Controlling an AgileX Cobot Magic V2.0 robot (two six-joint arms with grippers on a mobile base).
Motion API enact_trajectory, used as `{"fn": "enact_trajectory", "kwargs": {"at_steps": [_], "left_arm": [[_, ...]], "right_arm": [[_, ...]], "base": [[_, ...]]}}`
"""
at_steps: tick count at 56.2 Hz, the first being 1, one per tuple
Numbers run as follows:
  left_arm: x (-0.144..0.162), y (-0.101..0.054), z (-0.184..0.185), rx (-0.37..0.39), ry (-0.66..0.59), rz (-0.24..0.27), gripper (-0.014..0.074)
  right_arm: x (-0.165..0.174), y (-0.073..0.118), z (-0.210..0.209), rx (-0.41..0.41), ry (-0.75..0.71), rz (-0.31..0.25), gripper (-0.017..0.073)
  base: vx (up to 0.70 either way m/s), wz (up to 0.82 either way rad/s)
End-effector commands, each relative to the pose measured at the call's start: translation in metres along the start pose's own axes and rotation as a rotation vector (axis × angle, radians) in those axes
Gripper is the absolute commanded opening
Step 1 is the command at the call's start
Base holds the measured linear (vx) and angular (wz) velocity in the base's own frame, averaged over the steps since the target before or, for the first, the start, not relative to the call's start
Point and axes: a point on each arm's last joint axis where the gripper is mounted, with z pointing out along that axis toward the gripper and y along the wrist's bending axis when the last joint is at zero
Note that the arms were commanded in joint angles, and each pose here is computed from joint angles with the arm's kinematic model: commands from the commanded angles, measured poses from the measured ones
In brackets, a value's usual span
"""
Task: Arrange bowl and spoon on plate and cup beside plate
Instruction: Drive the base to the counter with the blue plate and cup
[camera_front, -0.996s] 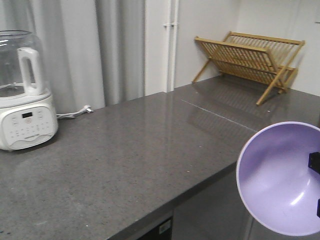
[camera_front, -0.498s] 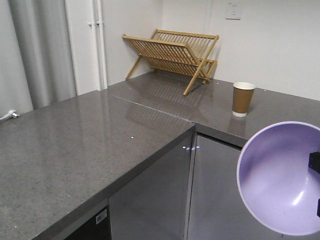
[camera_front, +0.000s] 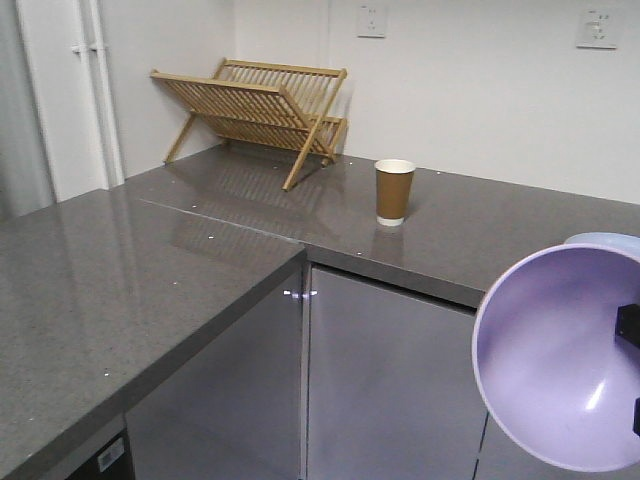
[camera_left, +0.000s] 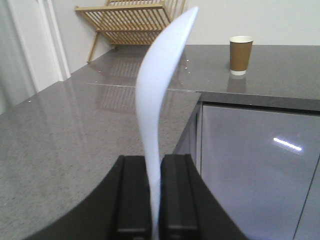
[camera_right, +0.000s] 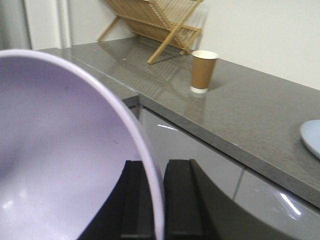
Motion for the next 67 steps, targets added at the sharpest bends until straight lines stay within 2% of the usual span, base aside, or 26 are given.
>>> {"fn": "enact_trajectory", "kwargs": {"at_steps": [1,37,67], "left_arm": [[-0.014,0.0019,-0.0031,-0.021,-0.095,-0.024,0.0003],[-0.014,0.0019,-0.0031,-0.021,-0.095,-0.024,0.0003],[-0.014,0.0019,-0.0031,-0.021,-0.095,-0.024,0.0003]], "right_arm": [[-0.0164,-0.0042,-0.0054,0.048,-0.09,0.011,-0.0008],[-0.0164,-0.0042,-0.0054,0.048,-0.09,0.011,-0.0008],[-0.0164,-0.0042,-0.0054,0.048,-0.09,0.011,-0.0008]], "base": [[0.1,-0.38],[0.21,-0.41],[0.37,-0.03]]}}
